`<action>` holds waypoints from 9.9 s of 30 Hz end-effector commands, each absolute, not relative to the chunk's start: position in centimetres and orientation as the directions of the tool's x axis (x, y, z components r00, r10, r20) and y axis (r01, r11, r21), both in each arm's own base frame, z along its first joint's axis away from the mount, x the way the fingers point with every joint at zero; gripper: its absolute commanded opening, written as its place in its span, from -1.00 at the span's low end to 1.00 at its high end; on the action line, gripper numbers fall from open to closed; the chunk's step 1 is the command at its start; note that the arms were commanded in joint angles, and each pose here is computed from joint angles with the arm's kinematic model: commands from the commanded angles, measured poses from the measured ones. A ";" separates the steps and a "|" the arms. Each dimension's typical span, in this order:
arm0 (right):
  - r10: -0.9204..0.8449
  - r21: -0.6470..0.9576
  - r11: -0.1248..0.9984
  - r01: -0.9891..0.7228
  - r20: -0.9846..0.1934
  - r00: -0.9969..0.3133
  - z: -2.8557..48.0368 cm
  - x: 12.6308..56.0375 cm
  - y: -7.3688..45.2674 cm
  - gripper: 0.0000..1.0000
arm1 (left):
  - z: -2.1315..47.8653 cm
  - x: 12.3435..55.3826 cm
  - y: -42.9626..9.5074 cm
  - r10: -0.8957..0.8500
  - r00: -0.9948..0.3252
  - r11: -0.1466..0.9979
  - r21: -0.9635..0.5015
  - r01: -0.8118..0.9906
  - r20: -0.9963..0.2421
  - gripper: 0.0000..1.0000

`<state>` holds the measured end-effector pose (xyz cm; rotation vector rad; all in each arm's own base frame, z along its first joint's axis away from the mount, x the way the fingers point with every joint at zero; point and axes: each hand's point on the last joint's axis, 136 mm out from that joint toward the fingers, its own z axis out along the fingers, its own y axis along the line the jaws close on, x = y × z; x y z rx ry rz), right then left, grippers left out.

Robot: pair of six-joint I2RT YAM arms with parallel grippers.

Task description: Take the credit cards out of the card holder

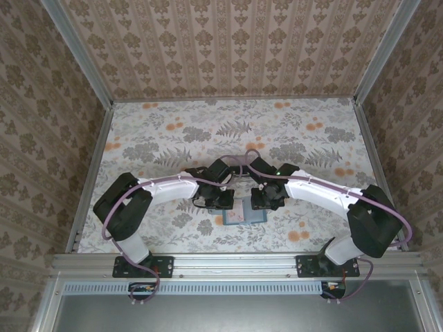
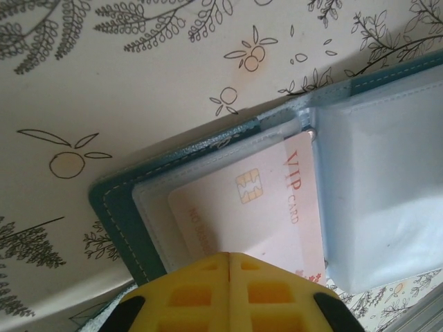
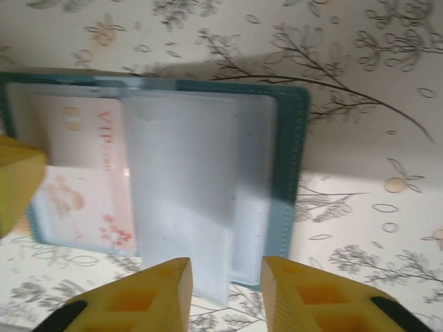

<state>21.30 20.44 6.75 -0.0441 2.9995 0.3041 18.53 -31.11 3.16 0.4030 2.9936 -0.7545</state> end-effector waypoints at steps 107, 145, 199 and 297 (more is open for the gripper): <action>0.079 0.535 0.842 0.068 0.001 -0.997 2.0 22.0 25.5 -0.46 | 0.5 16.9 -29.7 0.269 -0.963 0.887 -0.391 0.246 0.004 -0.95; 0.089 0.449 0.893 0.019 -0.135 -0.987 5.2 22.6 20.7 -0.90 | 1.3 17.0 -28.6 0.260 -0.966 0.895 -0.372 0.247 -0.014 -0.96; 0.055 0.436 0.900 -0.018 -0.154 -0.987 8.4 22.2 23.1 -0.88 | 5.2 18.4 -29.4 0.229 -0.966 0.867 -0.427 0.259 -0.121 -0.91; -0.525 -0.025 0.768 -0.640 -0.596 -0.608 19.1 36.3 22.6 -0.52 | 5.9 19.0 -28.4 0.215 -0.964 0.842 -0.471 0.265 -0.159 -0.85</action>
